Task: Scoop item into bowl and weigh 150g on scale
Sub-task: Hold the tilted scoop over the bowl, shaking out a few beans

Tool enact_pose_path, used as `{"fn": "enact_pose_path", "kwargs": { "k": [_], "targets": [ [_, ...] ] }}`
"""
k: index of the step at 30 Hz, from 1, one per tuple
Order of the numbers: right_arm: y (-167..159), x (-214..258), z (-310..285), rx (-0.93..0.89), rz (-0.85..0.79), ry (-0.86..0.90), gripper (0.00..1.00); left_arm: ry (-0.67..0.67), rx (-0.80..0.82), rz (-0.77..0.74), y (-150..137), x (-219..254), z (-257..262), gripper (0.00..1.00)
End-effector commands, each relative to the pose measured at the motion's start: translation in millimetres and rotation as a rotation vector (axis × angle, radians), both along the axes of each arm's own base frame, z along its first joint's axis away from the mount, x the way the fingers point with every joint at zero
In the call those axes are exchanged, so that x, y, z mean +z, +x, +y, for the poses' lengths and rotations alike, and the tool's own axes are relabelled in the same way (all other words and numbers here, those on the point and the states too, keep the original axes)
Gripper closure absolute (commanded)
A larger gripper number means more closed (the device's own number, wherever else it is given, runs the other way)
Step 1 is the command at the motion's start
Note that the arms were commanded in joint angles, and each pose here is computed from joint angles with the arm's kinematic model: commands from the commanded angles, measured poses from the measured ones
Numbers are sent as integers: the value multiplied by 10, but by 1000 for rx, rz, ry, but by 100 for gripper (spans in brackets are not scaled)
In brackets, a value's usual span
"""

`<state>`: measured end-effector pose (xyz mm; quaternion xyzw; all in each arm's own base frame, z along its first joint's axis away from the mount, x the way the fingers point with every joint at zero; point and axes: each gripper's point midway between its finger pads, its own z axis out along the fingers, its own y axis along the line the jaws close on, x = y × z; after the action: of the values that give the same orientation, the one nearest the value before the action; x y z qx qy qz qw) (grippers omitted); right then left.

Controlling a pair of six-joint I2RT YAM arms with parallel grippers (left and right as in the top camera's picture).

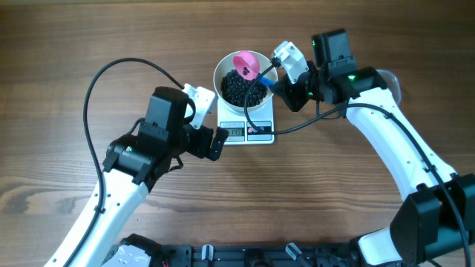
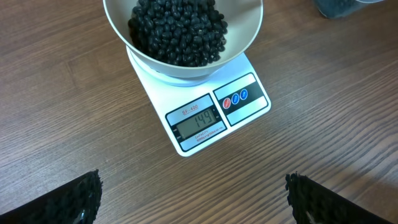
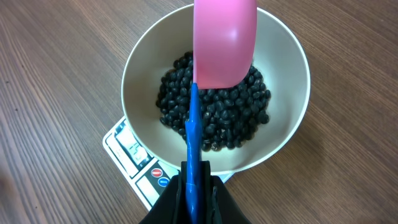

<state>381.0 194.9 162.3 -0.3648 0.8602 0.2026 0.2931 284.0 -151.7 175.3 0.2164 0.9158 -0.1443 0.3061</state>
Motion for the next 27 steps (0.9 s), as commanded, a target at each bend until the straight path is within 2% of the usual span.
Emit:
{"fn": "enact_pose_path", "kwargs": {
  "k": [1,8,13,19,27],
  "targets": [
    [1,111,-1,-5,-25,6,96,-9,-16,9,-24,-21,-37,0],
    [0,111,0,4,-31,2,96,-9,-16,9,-24,-21,-37,0],
    [-42,93,45,104,-91,-50,96,-9,-16,9,-25,-20,-38,0],
    [-31,102,52,42,-50,-17,96,-9,-16,9,-25,-20,-38,0],
    [15,27,-92,59,-102,-133,96,-9,-16,9,-24,-21,-37,0]
  ]
}}
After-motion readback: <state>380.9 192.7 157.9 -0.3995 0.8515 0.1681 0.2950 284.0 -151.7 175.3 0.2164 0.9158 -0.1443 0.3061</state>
